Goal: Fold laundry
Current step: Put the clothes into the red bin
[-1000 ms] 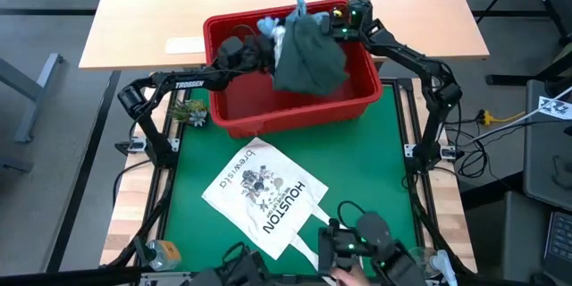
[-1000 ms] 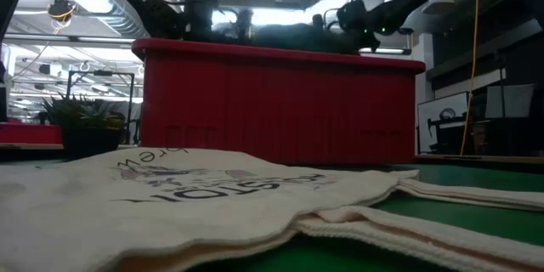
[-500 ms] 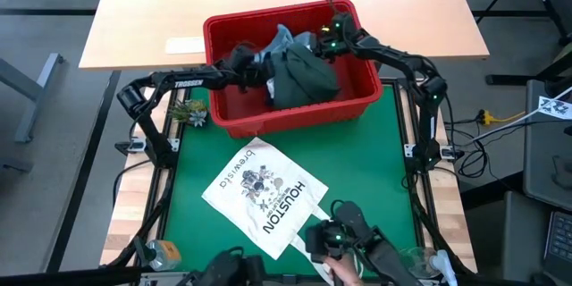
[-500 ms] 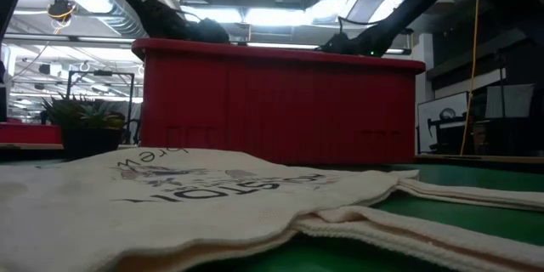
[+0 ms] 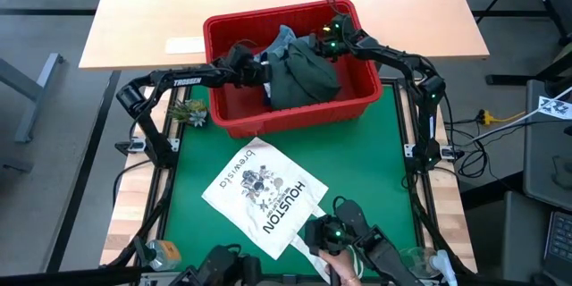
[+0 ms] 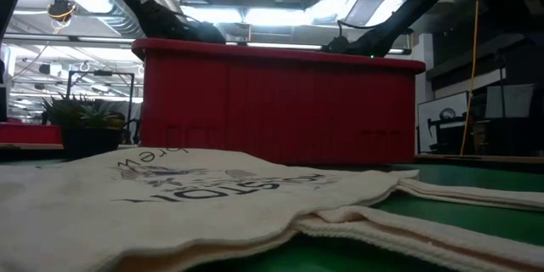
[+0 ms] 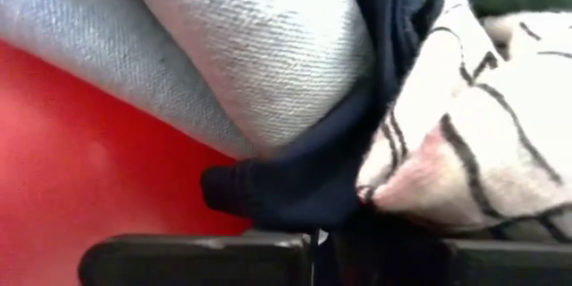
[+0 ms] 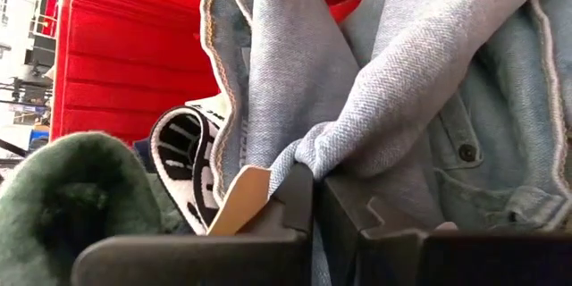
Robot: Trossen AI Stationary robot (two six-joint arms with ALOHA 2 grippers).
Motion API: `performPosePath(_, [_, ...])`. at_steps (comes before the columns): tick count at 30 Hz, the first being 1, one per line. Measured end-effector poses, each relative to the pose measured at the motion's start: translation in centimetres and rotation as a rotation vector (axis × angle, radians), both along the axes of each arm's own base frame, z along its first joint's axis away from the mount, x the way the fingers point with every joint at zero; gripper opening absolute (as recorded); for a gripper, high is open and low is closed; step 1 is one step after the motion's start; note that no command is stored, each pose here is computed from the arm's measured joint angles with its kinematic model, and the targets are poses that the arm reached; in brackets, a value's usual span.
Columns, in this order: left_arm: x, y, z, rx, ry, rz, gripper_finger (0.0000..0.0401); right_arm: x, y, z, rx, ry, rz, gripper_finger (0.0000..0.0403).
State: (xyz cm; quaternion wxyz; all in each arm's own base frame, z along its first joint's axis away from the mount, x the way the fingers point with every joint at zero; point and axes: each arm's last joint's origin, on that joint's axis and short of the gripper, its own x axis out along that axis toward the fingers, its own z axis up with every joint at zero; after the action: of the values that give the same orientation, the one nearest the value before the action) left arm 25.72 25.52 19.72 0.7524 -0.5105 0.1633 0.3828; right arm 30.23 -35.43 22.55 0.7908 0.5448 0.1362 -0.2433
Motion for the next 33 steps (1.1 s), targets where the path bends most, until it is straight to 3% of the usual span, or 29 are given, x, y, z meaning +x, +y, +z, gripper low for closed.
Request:
performPosePath(4, [-0.2,0.2,0.0,0.028,0.021,-0.019,0.0035,0.0,-0.1,0.0,-0.013,0.016,-0.032,0.001])
performPosePath(8, [-0.7,0.4,-0.2,0.022,0.056,-0.02,0.008,-0.1,-0.1,-0.1,-0.019,0.024,-0.048,0.0012])
performPosePath(13, [-1.5,0.8,-0.5,-0.005,0.09,-0.008,0.012,-0.1,-0.1,-0.1,-0.021,0.026,-0.048,0.0049])
performPosePath(19, [-2.5,1.4,0.6,-0.011,0.038,-0.032,0.0101,-1.4,-1.4,0.4,-0.082,0.018,-0.029,0.0086])
performPosePath(25, [-3.2,0.8,3.4,0.095,0.021,-0.007,0.0075,-2.6,-2.9,2.6,-0.169,0.003,-0.022,0.0082])
performPosePath(33, [-4.5,-0.1,7.1,0.225,-0.02,0.047,0.0061,-1.9,-3.4,7.6,-0.355,-0.049,0.013,0.0079])
